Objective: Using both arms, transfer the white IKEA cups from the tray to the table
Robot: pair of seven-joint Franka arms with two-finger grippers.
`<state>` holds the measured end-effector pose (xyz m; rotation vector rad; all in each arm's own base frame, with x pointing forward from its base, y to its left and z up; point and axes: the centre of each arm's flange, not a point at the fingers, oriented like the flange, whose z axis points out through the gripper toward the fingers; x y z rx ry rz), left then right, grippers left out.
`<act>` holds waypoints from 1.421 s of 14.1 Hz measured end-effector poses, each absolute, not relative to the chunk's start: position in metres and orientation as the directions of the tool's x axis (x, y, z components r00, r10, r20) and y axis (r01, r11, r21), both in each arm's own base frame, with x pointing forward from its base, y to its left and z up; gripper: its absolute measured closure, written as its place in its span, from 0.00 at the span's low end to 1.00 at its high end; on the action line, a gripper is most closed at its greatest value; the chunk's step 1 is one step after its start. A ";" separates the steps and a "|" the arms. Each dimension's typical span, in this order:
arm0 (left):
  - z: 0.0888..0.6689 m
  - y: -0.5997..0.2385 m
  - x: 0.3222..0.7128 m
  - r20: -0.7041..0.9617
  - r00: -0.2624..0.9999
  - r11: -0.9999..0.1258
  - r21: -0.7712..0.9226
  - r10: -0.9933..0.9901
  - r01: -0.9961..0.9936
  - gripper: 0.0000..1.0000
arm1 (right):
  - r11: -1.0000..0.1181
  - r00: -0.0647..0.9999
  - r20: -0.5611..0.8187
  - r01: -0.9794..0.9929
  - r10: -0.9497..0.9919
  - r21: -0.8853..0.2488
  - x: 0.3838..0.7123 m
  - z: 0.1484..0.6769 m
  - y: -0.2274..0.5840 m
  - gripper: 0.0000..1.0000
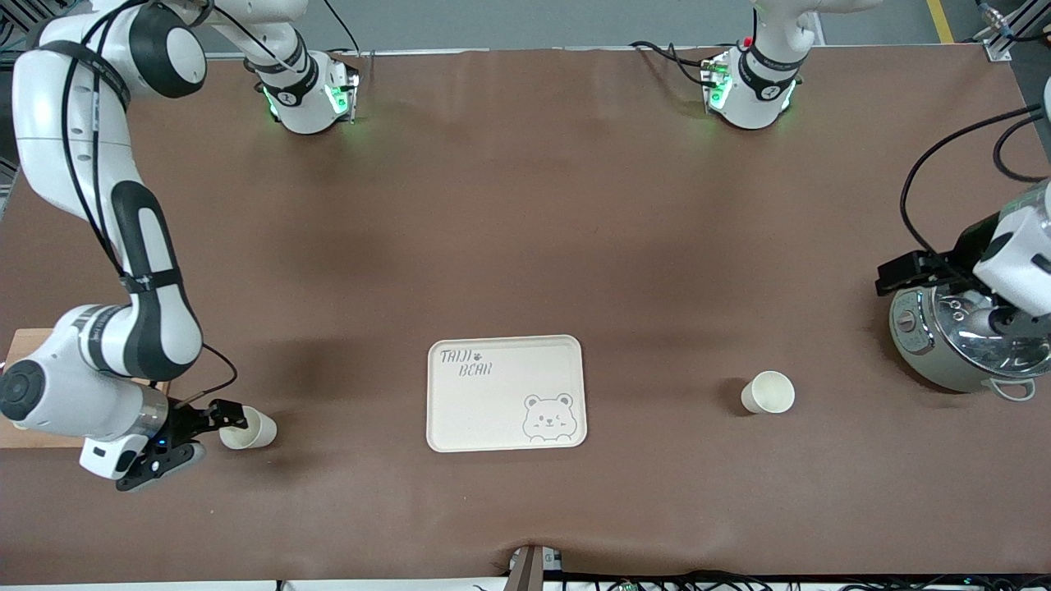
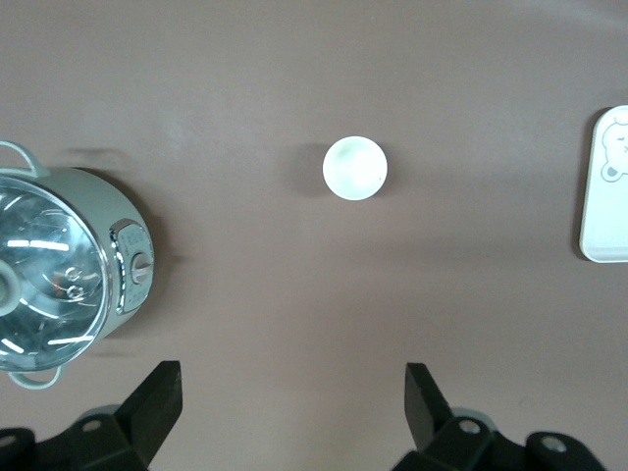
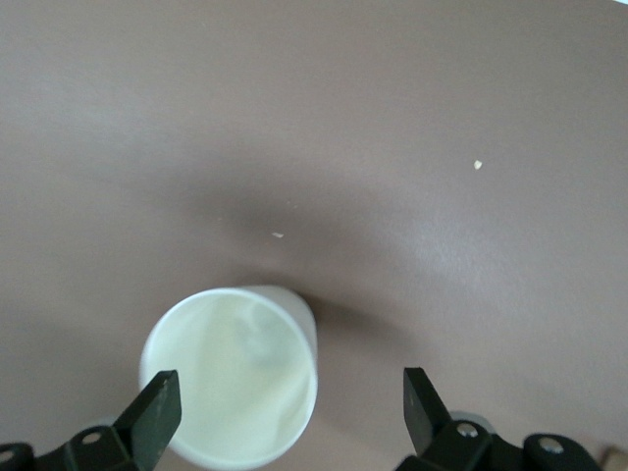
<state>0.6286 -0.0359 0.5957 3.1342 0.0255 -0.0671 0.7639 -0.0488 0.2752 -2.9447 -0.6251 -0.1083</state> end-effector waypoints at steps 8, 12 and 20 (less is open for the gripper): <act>0.634 -0.033 0.602 -0.031 0.999 -1.000 0.006 0.018 0.018 0.00 | -0.949 0.968 0.040 0.252 0.250 -0.186 0.703 0.537 -0.046 0.00; 0.633 -0.032 0.602 -0.034 0.999 -1.000 0.006 0.020 0.020 0.00 | -0.975 0.988 -0.019 0.147 0.152 -0.170 0.610 0.671 -0.025 0.00; 0.633 -0.031 0.602 -0.034 0.999 -1.000 0.006 0.021 0.022 0.00 | -0.993 1.000 0.003 -0.025 -0.025 -0.119 0.510 0.668 -0.014 0.00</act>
